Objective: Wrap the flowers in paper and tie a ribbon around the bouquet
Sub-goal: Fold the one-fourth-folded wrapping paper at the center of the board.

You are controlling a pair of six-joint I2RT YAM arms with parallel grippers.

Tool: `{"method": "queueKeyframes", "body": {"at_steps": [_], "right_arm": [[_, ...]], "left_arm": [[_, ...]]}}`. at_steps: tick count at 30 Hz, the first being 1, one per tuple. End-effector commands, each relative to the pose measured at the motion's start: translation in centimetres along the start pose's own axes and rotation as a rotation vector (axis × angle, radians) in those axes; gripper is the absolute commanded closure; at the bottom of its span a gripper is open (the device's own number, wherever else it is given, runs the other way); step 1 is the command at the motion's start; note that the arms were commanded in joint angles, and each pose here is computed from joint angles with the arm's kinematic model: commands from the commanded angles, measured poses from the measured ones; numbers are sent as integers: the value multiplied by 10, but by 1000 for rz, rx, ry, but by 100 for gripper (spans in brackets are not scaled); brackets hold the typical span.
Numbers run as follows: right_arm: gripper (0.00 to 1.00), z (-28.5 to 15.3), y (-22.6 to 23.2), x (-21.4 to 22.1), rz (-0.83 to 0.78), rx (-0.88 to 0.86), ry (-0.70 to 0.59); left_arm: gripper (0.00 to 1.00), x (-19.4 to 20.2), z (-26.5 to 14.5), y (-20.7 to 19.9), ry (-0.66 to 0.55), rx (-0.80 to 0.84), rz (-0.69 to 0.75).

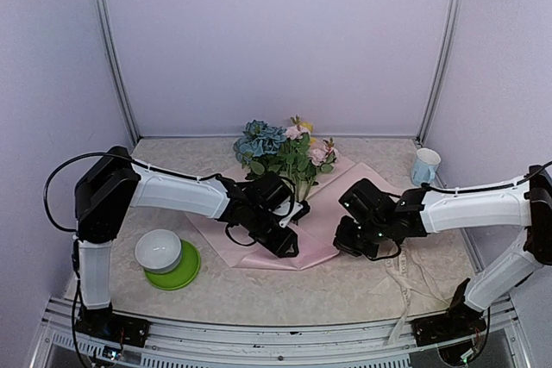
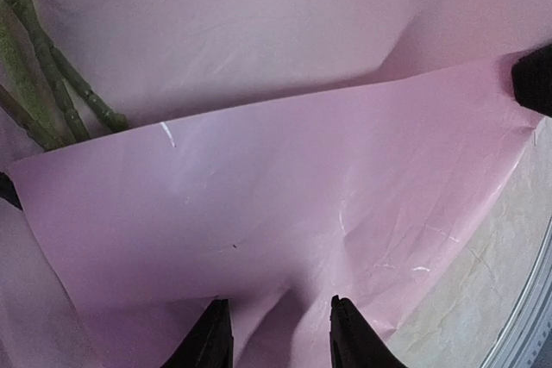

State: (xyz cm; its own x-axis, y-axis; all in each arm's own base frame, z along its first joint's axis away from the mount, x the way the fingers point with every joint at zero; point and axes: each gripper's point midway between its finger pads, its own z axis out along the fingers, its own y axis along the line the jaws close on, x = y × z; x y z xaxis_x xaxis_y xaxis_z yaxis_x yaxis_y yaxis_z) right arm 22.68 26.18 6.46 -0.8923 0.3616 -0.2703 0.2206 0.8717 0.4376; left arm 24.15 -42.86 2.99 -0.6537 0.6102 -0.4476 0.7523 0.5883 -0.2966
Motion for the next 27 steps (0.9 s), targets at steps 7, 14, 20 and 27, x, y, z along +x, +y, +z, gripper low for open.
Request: {"method": "queueKeyframes", "body": {"at_steps": [7,14,20,27], "right_arm": [[100,-29,60,-9,-448,-109,-184],[100,-30,101,10,-713,-233,-202],[100,-12,110,28,-791,-287,-152],[100,22,83,38,-818,-161,-80]], "left_arm": [[60,6,5,-7,48,100,-16],[60,6,2,-3,26,166,-43],[61,6,-5,-1,-9,206,-57],[62,-29,-43,-6,-220,272,-43]]}}
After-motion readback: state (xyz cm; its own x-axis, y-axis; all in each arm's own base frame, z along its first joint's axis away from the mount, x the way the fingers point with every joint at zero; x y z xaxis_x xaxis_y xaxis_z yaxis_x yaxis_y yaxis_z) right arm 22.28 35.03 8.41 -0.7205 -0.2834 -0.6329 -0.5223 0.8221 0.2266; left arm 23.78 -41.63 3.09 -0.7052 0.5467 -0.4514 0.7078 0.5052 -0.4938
